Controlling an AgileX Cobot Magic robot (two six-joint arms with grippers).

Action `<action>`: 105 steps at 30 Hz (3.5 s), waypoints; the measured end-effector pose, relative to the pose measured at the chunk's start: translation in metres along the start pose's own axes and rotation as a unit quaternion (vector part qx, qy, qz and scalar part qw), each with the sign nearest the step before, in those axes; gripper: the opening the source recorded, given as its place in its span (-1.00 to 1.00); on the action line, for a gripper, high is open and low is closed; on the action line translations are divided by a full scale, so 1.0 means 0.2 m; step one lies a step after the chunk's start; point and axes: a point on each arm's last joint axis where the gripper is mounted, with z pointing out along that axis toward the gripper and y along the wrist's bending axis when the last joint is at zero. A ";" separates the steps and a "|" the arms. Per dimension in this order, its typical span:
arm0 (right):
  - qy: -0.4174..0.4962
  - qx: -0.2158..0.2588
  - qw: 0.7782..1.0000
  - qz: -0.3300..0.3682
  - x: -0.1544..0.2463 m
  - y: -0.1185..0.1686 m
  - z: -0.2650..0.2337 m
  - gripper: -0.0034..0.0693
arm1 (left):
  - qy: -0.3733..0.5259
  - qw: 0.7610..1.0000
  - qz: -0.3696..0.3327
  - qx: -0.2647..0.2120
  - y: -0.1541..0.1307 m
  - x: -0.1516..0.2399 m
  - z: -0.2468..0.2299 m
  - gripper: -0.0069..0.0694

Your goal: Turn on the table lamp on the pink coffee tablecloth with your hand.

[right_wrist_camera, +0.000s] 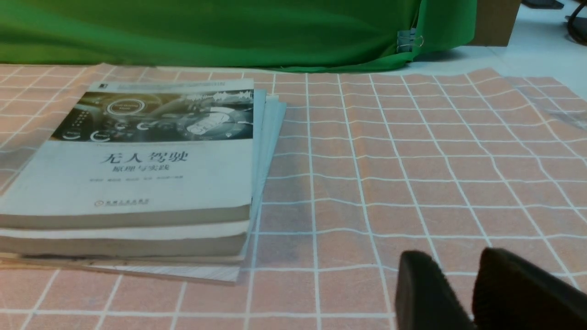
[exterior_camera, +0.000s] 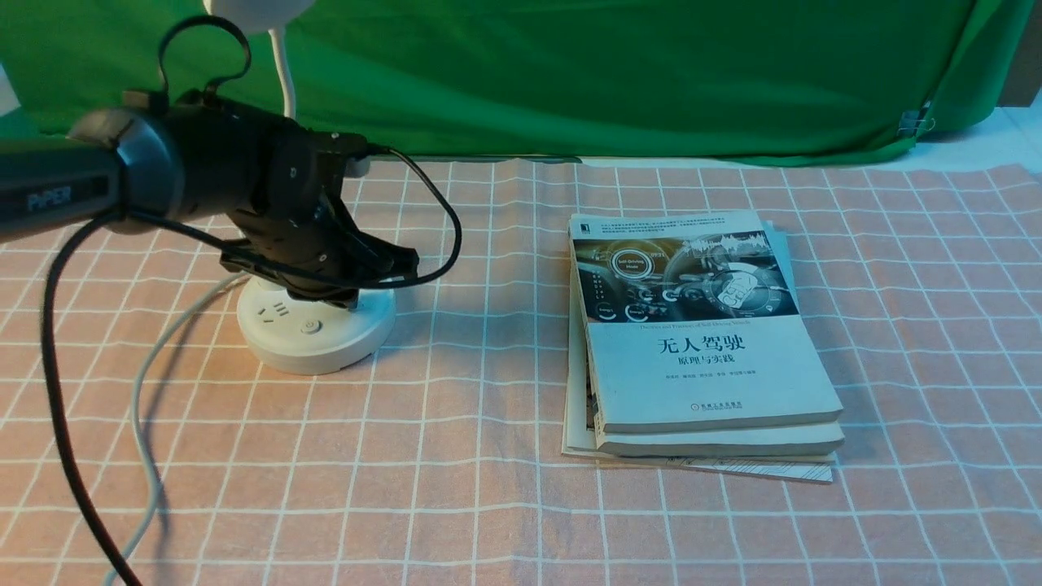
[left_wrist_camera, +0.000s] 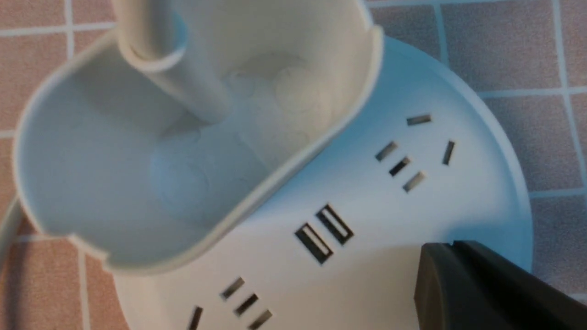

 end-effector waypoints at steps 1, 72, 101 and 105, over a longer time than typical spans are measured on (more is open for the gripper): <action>0.000 0.000 1.000 0.000 0.00 0.00 0.00 -0.25 | -0.001 1.000 0.000 0.000 0.00 0.00 0.00 -0.76; 0.000 0.000 1.000 0.011 0.00 0.00 0.00 -0.25 | -0.387 0.914 -0.001 0.123 0.20 1.15 -1.18 -0.76; 0.000 0.000 1.000 0.011 0.00 0.00 0.00 -0.25 | -0.488 0.869 0.070 0.029 0.33 1.45 -1.31 -0.76; 0.000 0.000 1.000 0.011 0.00 0.00 0.00 -0.25 | -0.505 0.862 0.042 -0.003 0.34 1.48 -1.24 -0.76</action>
